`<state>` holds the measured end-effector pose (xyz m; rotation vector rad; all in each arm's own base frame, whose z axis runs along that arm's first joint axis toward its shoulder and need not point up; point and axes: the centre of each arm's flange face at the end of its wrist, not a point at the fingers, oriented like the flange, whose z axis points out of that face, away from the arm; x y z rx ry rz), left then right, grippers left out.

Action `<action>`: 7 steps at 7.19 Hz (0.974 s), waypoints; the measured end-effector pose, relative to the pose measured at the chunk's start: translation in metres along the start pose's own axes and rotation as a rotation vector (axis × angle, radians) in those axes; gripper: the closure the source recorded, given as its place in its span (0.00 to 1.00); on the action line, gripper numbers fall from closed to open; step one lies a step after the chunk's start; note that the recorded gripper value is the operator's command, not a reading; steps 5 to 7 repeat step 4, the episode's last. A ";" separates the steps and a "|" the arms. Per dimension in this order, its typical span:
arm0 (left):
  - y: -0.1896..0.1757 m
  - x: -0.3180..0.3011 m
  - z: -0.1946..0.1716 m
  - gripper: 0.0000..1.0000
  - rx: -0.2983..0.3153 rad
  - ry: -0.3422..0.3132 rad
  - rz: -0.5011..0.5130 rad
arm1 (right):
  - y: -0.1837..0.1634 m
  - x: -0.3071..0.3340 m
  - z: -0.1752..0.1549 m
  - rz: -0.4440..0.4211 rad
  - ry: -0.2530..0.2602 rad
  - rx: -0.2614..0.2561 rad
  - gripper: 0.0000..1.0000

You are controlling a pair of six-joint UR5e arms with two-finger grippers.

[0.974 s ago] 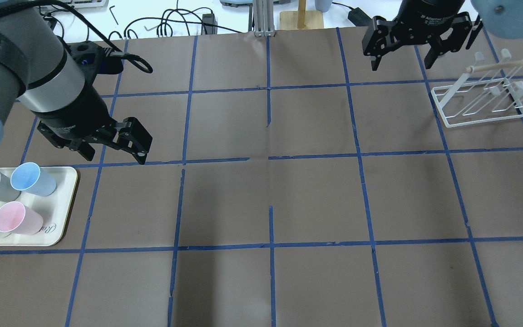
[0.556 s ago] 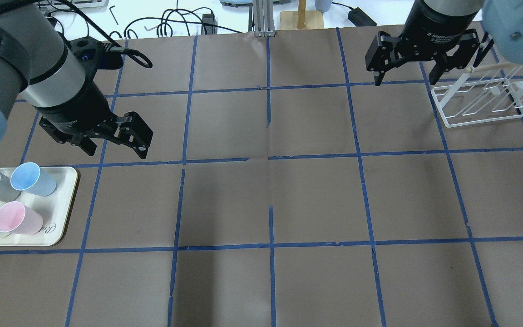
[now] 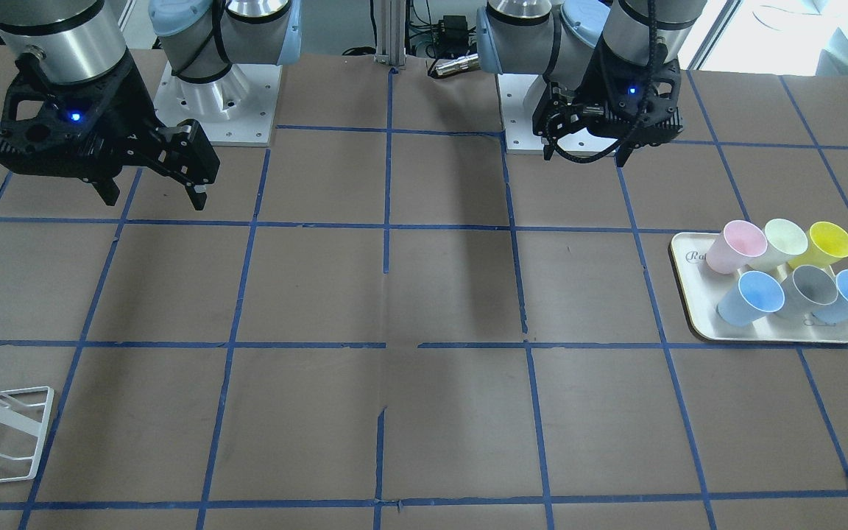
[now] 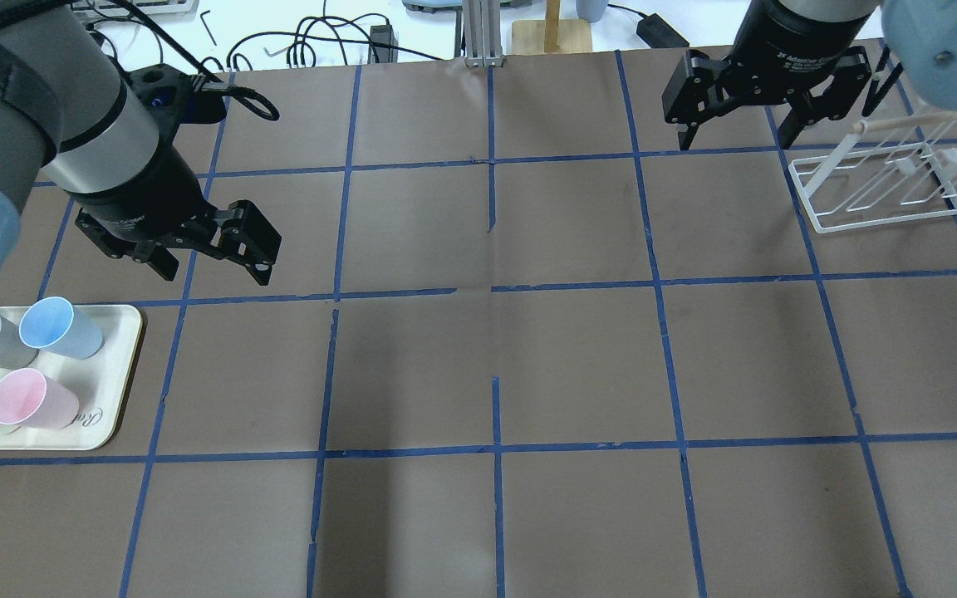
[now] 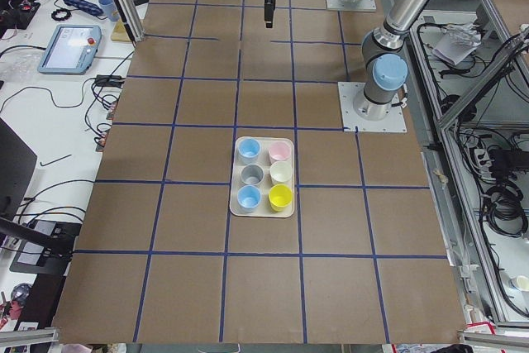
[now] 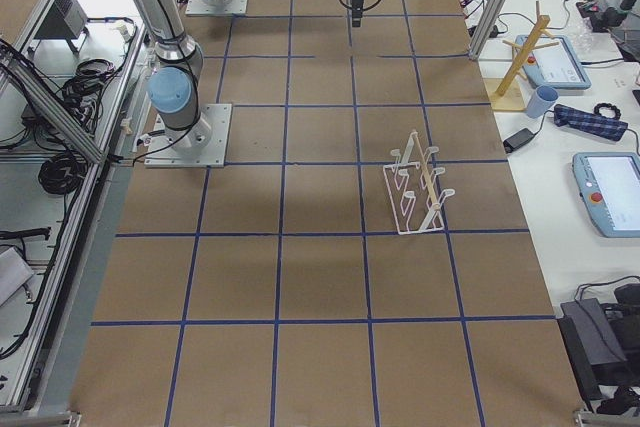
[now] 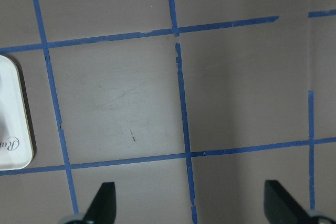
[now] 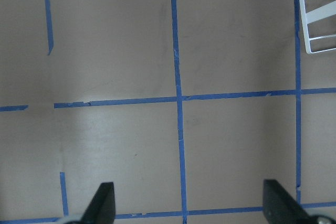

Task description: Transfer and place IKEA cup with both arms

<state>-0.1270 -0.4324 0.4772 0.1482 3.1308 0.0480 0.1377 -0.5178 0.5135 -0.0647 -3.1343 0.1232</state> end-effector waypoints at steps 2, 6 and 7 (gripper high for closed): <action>0.000 0.000 -0.001 0.00 0.002 0.000 0.001 | -0.003 0.000 0.000 -0.001 0.000 0.001 0.00; 0.000 0.000 -0.003 0.00 0.006 0.001 0.001 | -0.003 0.000 0.001 -0.001 0.001 -0.001 0.00; 0.000 0.000 -0.003 0.00 0.006 0.001 0.001 | -0.003 0.000 0.001 -0.001 0.001 -0.001 0.00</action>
